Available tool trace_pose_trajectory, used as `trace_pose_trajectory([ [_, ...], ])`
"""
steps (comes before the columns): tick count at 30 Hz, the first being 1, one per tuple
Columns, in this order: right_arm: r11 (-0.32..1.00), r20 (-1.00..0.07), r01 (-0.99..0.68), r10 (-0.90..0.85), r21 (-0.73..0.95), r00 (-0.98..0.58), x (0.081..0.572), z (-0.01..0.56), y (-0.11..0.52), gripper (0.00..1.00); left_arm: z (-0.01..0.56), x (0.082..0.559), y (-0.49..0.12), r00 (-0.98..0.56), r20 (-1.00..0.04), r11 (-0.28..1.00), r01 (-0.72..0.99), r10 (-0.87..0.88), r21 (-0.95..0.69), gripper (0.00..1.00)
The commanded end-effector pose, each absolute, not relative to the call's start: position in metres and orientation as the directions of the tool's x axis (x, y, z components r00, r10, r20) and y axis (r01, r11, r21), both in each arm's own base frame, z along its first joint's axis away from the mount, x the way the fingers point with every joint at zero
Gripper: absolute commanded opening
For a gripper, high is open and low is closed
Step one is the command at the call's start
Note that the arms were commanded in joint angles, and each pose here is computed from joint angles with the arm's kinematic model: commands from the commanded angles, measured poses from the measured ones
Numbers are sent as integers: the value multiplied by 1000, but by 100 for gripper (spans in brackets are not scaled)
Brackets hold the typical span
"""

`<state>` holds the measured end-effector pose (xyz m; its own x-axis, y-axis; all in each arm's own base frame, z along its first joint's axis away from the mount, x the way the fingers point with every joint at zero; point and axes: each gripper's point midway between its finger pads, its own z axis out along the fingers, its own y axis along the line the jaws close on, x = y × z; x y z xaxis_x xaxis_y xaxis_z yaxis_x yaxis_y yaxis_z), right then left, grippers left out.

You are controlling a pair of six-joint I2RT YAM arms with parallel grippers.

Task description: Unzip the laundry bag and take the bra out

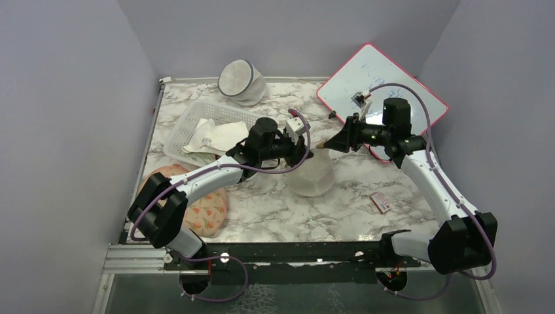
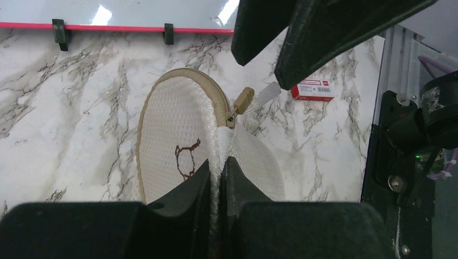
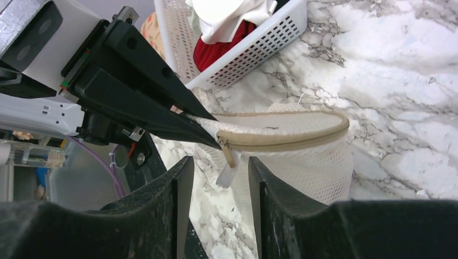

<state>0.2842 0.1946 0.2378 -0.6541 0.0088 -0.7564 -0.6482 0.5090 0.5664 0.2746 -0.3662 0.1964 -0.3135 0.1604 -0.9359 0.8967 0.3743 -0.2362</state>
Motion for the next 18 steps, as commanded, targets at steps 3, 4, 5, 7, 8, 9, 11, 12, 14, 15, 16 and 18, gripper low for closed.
trace_pose_trajectory([
  [3, 402, -828, -764, -22, 506, -560, 295, 255, 206, 35, 221, 271, -374, -251, -961, 312, 928, 118, -204, 0],
  [4, 386, -827, -769, -24, 510, -561, 294, 254, 207, 33, 221, 271, -374, -252, -961, 312, 928, 119, -205, 0],
  [5, 372, -826, -772, -27, 515, -564, 293, 253, 209, 32, 221, 270, -374, -251, -961, 310, 929, 119, -205, 0],
  [7, 358, -823, -775, -29, 521, -567, 291, 249, 210, 31, 221, 270, -375, -251, -961, 308, 929, 119, -205, 0],
  [8, 356, -825, -777, -30, 519, -565, 291, 248, 210, 31, 222, 270, -375, -252, -960, 306, 929, 118, -206, 0],
  [9, 353, -825, -778, -30, 519, -564, 290, 246, 210, 31, 221, 270, -375, -254, -960, 304, 930, 119, -209, 0],
  [11, 345, -824, -779, -27, 524, -566, 289, 244, 210, 31, 221, 269, -376, -255, -960, 299, 931, 119, -210, 0],
  [12, 341, -821, -777, -25, 530, -571, 289, 242, 211, 31, 221, 269, -376, -257, -959, 299, 930, 120, -212, 0],
  [14, 335, -813, -771, -26, 542, -582, 288, 236, 212, 32, 220, 269, -376, -260, -958, 297, 931, 121, -215, 0],
  [15, 338, -809, -767, -27, 546, -587, 288, 233, 212, 32, 219, 269, -376, -262, -957, 296, 930, 121, -217, 0],
  [16, 340, -806, -764, -29, 549, -591, 288, 229, 211, 33, 219, 268, -377, -261, -958, 294, 931, 121, -217, 0],
  [18, 342, -802, -760, -30, 553, -597, 288, 225, 211, 34, 219, 268, -377, -264, -957, 291, 931, 122, -220, 0],
])
